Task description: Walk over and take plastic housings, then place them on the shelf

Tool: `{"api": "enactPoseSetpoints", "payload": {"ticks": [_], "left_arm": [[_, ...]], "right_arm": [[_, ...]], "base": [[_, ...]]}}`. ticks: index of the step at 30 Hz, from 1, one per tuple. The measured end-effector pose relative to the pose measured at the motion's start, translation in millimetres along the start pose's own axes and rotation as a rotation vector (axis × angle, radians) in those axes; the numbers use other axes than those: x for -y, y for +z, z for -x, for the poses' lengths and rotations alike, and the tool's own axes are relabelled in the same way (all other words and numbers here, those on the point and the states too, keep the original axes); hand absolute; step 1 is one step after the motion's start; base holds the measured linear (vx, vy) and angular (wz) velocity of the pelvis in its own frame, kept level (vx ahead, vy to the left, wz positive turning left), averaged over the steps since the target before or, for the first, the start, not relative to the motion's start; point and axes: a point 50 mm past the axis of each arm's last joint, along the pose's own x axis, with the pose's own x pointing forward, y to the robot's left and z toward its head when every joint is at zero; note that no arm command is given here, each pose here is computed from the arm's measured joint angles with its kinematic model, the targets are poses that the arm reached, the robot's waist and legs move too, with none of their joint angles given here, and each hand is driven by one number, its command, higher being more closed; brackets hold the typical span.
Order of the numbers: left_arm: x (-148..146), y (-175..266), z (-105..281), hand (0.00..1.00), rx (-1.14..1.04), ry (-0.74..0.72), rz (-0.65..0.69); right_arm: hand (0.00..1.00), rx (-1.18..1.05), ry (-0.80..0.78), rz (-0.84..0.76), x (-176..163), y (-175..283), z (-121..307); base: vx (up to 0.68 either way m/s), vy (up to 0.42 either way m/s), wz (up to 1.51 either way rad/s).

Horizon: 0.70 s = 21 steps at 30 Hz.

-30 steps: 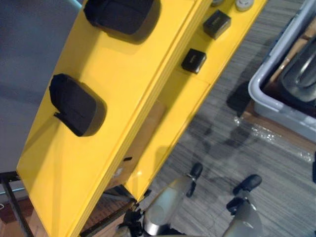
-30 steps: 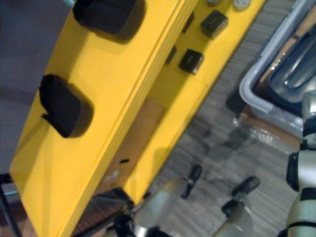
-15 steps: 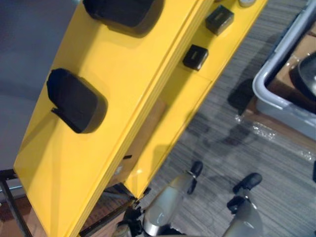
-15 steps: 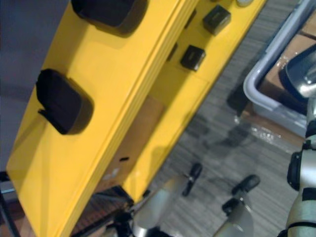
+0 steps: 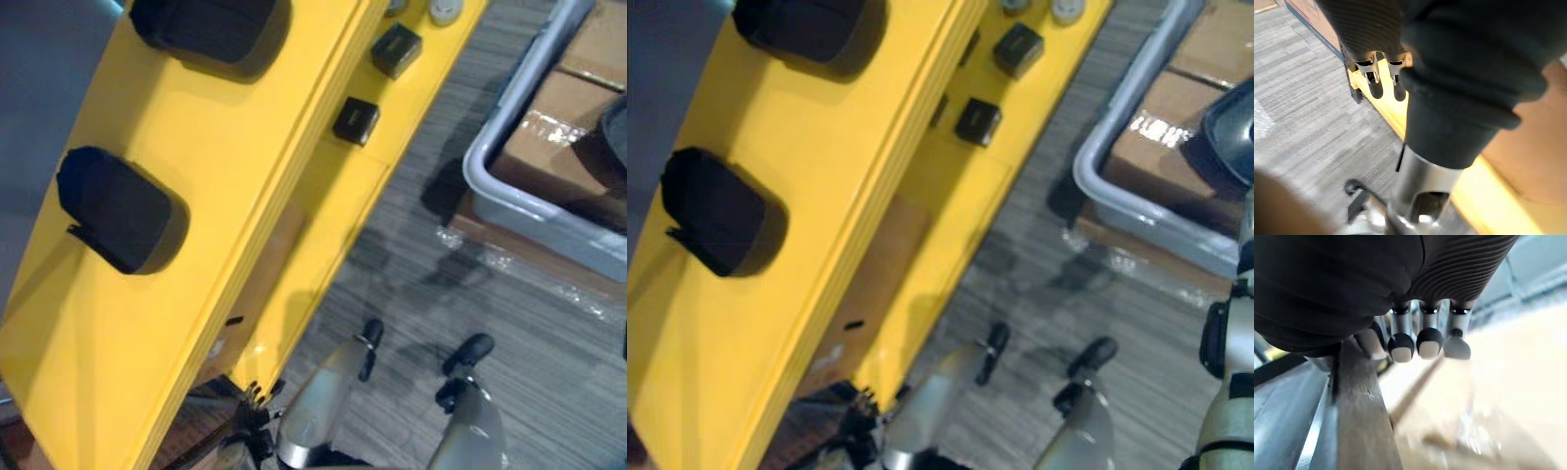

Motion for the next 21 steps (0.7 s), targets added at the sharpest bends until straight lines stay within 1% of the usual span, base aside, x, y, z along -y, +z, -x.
{"api": "enactPoseSetpoints", "payload": {"ticks": [1, 2, 3, 5, 12, 16, 19, 20, 21], "left_arm": [[17, 20, -2, 0.0, 0.104, -0.066, 0.025], [26, 31, -3, 0.0, 0.154, -0.102, 0.034], [41, 50, -4, 0.0, 0.24, -0.16, 0.05], [53, 68, -1, 0.0, 0.327, -0.212, 0.048], [60, 75, 8, 0.0, 0.349, -0.242, 0.053], [64, 84, 20, 0.0, 0.392, -0.307, 0.02], [68, 93, 27, 0.0, 0.436, -0.372, -0.066], [69, 95, 28, 0.0, 0.441, -0.387, -0.076], [70, 99, 30, 0.0, 0.457, -0.413, -0.129]], "right_arm": [[1.0, 0.021, -0.004, -0.001, 0, 2, 0], [1.0, 0.034, -0.006, 0.0, 0, 4, 1], [1.0, 0.055, -0.006, -0.002, -1, 6, 1], [1.0, 0.083, -0.004, 0.001, -2, 8, 3], [1.0, 0.132, -0.02, 0.004, -1, 13, 4], [1.0, 0.255, -0.027, -0.044, 0, 36, 12], [1.0, 0.381, -0.025, -0.066, -2, 45, 24], [1.0, 0.405, -0.024, -0.076, -2, 47, 28], [1.0, 0.445, -0.01, -0.097, -6, 52, 36]], "base": [[-0.07, 0.006, 0.01], [-0.07, 0.002, -0.08], [-0.07, 0.021, -0.06], [-0.06, 0.023, -0.1], [0.02, 0.007, -0.07], [0.04, -0.024, -0.03], [0.04, -0.023, -0.05], [0.0, 0.0, 0.0], [0.01, 0.006, -0.07]]}}
